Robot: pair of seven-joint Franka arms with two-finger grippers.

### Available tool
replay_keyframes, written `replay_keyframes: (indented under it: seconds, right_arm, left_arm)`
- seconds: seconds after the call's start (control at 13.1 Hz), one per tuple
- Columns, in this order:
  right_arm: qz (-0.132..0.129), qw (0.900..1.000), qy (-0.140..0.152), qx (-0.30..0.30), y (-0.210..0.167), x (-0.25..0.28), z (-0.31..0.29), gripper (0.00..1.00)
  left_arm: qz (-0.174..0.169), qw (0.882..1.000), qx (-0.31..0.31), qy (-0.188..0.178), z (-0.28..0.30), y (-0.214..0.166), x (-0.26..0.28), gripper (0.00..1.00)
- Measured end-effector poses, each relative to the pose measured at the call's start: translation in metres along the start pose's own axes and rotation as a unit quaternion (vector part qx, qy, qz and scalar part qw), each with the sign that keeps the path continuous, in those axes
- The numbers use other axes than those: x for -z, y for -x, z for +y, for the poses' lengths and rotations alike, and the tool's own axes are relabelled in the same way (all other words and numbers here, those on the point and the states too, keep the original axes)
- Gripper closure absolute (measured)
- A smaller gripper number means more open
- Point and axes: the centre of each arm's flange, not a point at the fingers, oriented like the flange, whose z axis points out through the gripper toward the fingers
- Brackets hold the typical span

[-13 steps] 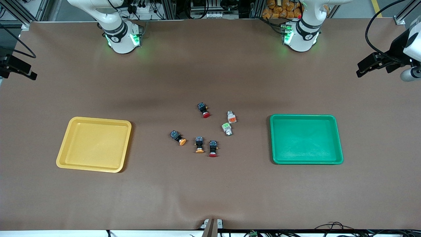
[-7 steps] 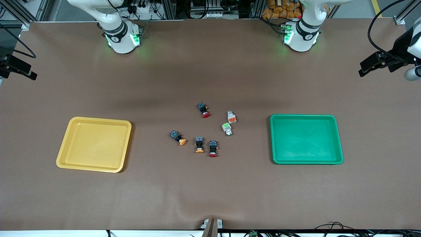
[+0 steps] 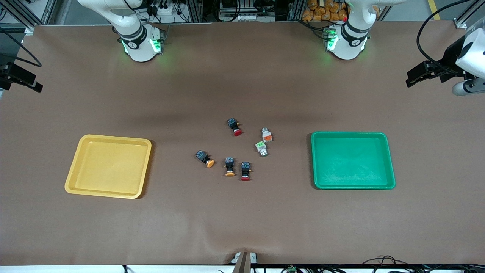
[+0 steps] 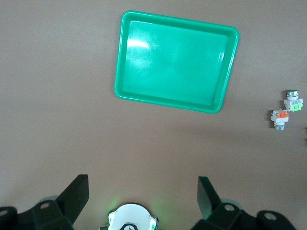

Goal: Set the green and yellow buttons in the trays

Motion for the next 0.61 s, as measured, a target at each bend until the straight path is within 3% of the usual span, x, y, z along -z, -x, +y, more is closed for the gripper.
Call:
replay_keyframes:
  seconds: [0.38,0.61]
  right_arm:
    - [0.000,1.000,0.000,0.000,0.000,0.000,0.000,0.00]
    - [0.000,1.000,0.000,0.000,0.000,0.000,0.000,0.00]
  left_arm:
    - [-0.006,1.000,-0.016,-0.004,0.019,-0.003,-0.026,0.00]
    - [-0.003,1.000,-0.012,0.014,0.054,-0.004,-0.053,0.00]
